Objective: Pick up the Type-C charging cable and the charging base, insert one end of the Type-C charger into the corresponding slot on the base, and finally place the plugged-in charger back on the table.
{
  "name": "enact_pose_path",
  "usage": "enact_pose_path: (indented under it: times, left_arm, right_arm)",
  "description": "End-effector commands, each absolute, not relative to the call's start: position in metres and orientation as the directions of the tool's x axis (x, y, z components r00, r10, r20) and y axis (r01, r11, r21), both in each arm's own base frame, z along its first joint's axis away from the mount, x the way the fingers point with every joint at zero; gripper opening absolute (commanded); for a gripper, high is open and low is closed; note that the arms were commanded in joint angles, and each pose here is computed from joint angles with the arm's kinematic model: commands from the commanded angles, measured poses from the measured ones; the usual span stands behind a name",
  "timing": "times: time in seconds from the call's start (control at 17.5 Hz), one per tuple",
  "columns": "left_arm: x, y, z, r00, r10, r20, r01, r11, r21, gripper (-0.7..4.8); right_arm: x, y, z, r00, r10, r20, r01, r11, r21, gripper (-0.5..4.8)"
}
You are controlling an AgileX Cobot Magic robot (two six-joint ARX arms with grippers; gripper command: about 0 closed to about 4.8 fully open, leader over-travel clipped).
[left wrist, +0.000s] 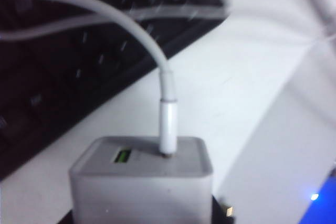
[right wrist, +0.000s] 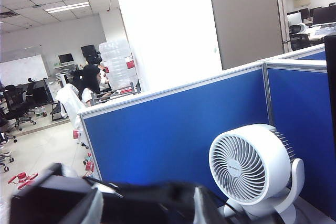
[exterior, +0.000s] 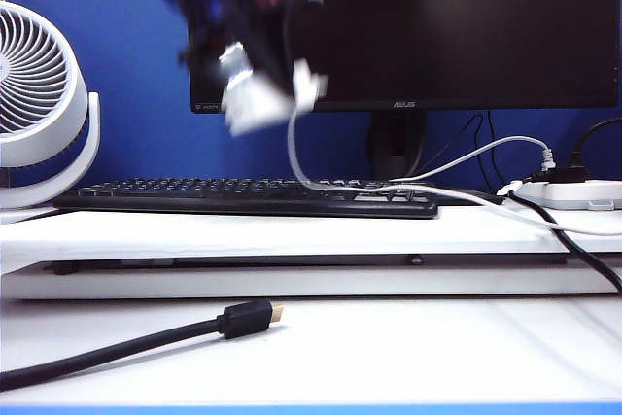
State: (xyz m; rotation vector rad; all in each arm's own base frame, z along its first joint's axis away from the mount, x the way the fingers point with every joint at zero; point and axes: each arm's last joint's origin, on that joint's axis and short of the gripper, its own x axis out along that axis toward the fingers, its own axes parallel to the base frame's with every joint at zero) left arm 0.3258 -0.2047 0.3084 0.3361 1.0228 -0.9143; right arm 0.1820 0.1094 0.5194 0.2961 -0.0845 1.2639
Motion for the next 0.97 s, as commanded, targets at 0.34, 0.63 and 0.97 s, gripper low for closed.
enact_pose_path:
  times: [0.34, 0.63, 0.97]
  left_arm:
    - [0.337, -0.228, 0.258, 0.13, -0.347, -0.929, 0.803, 0.586, -0.106, -0.06]
    - [0.335, -0.235, 0.252, 0.12, -0.342, -0.932, 0.813, 0.573, -0.106, 1.17]
    - [0.335, -0.238, 0.253, 0.151, -0.321, -0.935, 0.813, 0.579, -0.067, 3.52]
  right_arm:
    - [0.184, 0.108, 0.514, 0.386, 0.904, 0.185, -0.918, 0.356, 0.175, 2.33]
    - [0.185, 0.108, 0.512, 0.428, 0.888, 0.166, -0.9, 0.401, 0.173, 2.33]
    - [0.186, 0.108, 0.511, 0.448, 0.879, 0.162, -0.89, 0.42, 0.177, 2.33]
